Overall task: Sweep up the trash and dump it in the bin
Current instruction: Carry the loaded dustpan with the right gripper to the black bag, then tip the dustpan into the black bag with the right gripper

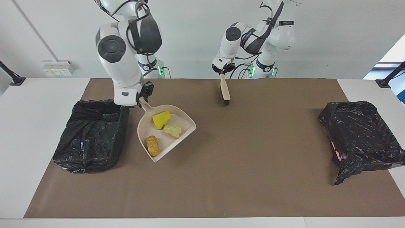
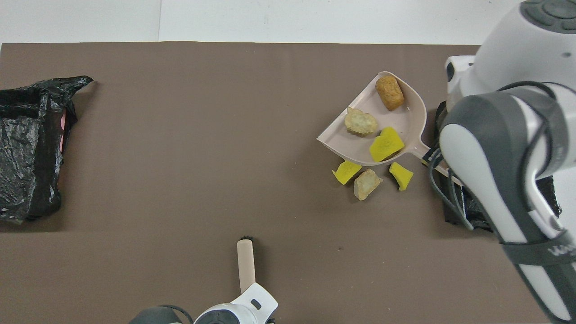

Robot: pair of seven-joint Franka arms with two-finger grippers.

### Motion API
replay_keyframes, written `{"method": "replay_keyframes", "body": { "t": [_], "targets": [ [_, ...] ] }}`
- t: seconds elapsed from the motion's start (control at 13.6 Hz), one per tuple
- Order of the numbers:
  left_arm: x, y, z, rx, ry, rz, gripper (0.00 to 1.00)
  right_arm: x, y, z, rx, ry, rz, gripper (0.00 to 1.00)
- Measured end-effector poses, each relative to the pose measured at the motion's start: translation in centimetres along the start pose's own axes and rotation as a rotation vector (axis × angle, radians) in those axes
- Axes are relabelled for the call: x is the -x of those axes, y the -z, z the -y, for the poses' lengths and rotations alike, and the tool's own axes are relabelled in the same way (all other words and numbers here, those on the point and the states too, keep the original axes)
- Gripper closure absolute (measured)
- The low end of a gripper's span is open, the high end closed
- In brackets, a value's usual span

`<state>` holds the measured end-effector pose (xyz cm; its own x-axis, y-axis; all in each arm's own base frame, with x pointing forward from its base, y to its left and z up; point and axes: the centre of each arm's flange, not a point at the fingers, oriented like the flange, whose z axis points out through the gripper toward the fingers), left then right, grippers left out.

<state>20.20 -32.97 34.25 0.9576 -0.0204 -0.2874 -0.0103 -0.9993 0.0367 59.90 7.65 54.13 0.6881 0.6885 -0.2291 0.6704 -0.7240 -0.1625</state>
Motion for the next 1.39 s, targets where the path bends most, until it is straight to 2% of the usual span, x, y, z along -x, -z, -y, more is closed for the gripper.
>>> {"method": "replay_keyframes", "body": {
  "t": [0.29,0.37,0.51,0.59,0.81,0.95,1.03,1.17,1.39],
  "targets": [
    [-0.3,-0.8,0.0,-0.012,-0.041,0.013,0.74,10.7,0.5,-9.9,-0.003,0.091,-0.003,0.68],
    [-0.3,-0.8,0.0,-0.012,-0.047,0.013,0.74,13.1,0.3,-12.0,0.018,0.108,0.008,0.68],
    [-0.3,-0.8,0.0,-0.012,-0.050,0.014,0.73,16.6,0.2,-15.5,0.109,0.167,0.057,0.68],
    [-0.4,-0.8,0.1,-0.012,-0.049,0.014,0.70,18.0,0.1,-17.0,0.159,0.199,0.089,0.68],
    [-1.0,-0.5,0.0,-0.004,-0.055,0.014,0.36,22.2,-0.6,-20.6,0.278,0.274,0.191,0.68],
    [-3.6,1.1,-0.3,0.030,-0.060,-0.006,0.15,22.9,-1.0,-20.5,0.327,0.316,0.341,0.68],
    [-6.0,2.7,-0.7,0.045,-0.057,-0.032,0.02,21.8,-0.9,-19.4,0.360,0.350,0.422,0.68],
    [-11.8,6.4,-1.1,0.028,-0.052,-0.112,0.00,18.8,-0.3,-16.9,0.420,0.417,0.531,0.68],
    [-20.5,12.1,-0.5,-0.011,-0.016,-0.213,0.00,17.0,0.0,-15.2,0.484,0.468,0.654,0.68]
  ]
}}
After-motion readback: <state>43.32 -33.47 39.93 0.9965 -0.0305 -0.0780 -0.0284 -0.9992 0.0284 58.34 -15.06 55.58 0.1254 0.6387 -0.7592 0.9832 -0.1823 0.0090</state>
